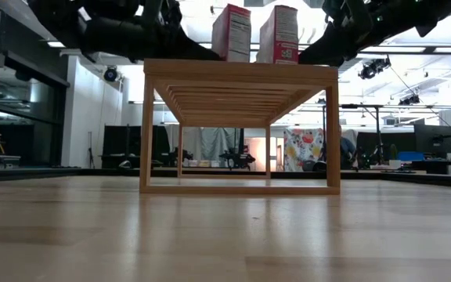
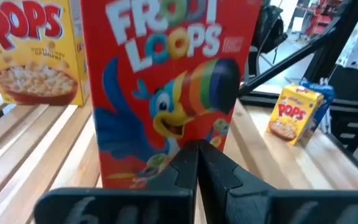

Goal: Stack cereal on shelf
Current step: Put the red cereal box on the shelf aligned with the other red cereal box

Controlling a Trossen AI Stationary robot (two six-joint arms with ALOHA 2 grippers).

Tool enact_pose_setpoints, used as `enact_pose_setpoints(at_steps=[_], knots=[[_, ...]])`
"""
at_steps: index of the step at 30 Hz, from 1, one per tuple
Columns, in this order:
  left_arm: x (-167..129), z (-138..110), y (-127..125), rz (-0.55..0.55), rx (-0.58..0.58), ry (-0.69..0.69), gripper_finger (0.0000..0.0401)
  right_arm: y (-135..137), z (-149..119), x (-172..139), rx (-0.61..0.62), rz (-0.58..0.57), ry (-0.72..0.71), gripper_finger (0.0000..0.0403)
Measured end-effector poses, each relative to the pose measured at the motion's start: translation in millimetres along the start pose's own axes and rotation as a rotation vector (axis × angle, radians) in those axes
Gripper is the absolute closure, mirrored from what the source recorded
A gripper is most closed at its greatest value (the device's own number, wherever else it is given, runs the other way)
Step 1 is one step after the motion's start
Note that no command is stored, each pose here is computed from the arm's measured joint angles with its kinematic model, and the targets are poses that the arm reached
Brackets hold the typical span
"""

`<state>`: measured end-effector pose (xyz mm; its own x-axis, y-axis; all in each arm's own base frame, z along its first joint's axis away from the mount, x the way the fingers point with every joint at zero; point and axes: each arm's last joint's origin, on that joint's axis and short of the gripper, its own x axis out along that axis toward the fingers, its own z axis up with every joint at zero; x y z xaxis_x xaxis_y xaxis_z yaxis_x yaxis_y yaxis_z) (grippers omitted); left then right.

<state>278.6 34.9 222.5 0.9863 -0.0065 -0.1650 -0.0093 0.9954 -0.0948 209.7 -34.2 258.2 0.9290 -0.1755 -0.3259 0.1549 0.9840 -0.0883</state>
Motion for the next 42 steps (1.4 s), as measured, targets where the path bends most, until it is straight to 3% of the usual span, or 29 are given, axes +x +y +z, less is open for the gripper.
enact_pose_setpoints(at_steps=[9, 17, 42], knots=[[-2.0, 1.0, 15.9, 0.056, 0.045, 0.001, 0.0401, -0.3, 4.6, -0.2, -0.002, -0.001, -0.048, 0.0403], [0.6, 17.5, 27.5, 0.098, 0.070, 0.002, 0.0401, -0.3, 4.7, -0.2, 0.006, 0.000, -0.049, 0.0403], [4.2, 22.6, 14.3, 0.051, 0.069, -0.016, 0.0401, -0.8, 7.5, 7.1, 0.088, -0.023, -0.092, 0.0403]])
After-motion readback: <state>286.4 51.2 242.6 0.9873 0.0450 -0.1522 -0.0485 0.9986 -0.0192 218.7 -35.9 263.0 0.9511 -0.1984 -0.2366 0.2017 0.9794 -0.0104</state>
